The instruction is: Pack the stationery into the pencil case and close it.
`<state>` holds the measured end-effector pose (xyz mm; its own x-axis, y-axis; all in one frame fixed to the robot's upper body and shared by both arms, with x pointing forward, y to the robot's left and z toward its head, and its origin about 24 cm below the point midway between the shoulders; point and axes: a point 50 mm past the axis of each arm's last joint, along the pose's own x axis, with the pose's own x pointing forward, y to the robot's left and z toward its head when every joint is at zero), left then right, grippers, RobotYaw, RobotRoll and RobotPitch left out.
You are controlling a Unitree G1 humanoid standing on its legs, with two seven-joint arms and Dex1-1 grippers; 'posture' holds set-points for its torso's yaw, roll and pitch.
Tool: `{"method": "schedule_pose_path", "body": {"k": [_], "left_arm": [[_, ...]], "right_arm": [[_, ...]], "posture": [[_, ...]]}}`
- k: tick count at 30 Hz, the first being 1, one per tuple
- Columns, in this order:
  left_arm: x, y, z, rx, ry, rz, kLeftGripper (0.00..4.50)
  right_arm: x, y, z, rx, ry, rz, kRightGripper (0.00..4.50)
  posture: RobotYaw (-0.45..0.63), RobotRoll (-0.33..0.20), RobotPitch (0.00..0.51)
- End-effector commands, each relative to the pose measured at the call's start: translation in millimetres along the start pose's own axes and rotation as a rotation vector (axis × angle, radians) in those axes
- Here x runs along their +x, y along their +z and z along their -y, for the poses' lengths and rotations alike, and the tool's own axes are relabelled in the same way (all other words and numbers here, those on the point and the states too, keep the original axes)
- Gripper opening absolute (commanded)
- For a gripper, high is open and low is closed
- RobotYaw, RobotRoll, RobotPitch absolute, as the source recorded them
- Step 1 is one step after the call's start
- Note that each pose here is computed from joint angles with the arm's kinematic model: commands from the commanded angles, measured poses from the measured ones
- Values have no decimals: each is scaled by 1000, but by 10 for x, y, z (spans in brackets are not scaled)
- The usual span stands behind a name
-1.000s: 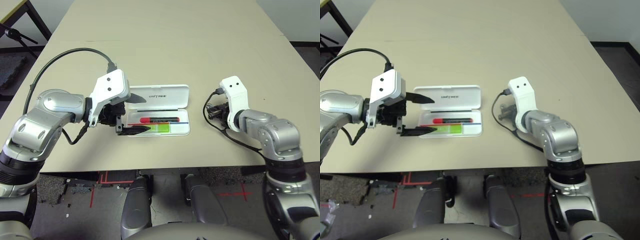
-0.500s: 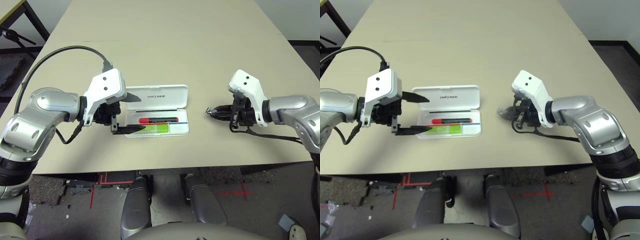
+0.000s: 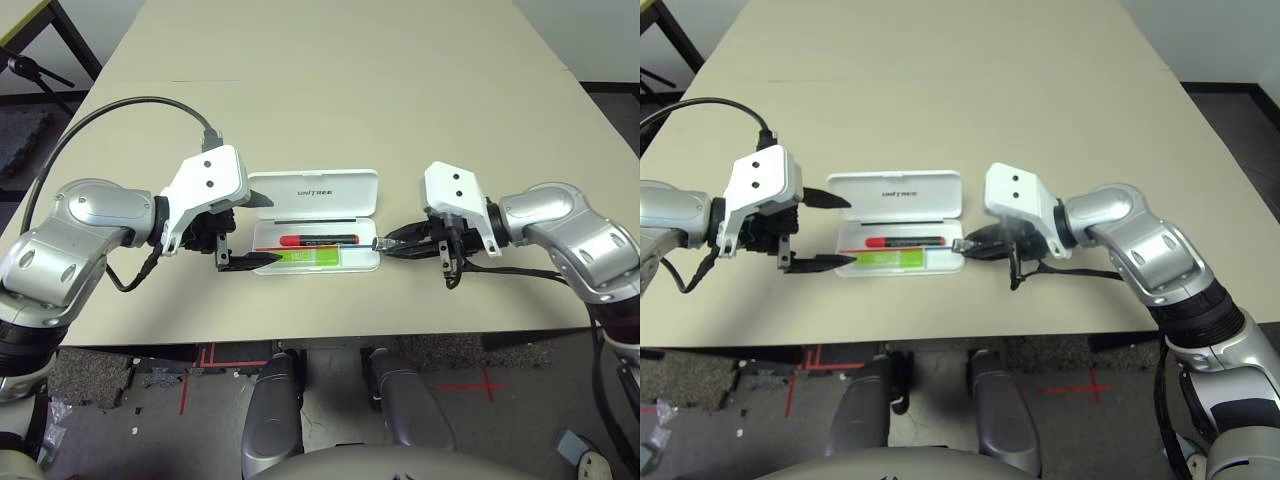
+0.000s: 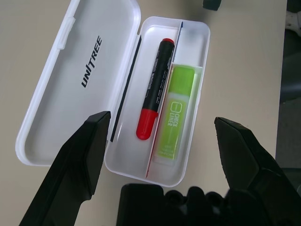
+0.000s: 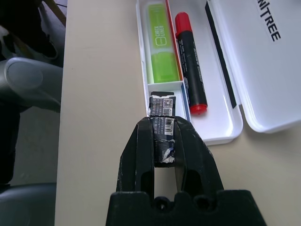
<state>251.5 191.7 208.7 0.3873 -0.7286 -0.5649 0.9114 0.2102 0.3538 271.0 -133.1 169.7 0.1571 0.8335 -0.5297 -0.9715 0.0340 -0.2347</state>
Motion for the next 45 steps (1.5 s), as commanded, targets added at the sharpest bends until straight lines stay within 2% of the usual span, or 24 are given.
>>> {"method": "schedule_pose_path", "body": {"k": [1,18,22,29,32,41,45], "left_arm": [[25,-8,37,2,-15,-12,4500],[34,-23,44,2,-10,-22,4500],[31,-32,51,0,-9,-24,4500],[39,-75,54,-8,-8,-36,4500],[38,-81,54,-10,-8,-37,4500],[-34,-228,-4,-49,30,-80,4500],[-86,-335,-57,-73,51,-104,4500]], "right_arm": [[70,-36,3,-22,1,-10,317],[311,-54,5,-66,34,4,317],[319,-43,8,-71,33,12,1678],[219,-27,43,-39,26,25,4470],[118,-37,53,-12,34,20,4470],[-579,-162,160,131,-35,-41,4470],[-820,-151,126,167,-43,-58,4470]], "posture": [[-56,0,201],[-45,0,196],[-44,0,198],[-50,0,204],[-52,0,205],[-59,0,203],[-64,0,201]]}}
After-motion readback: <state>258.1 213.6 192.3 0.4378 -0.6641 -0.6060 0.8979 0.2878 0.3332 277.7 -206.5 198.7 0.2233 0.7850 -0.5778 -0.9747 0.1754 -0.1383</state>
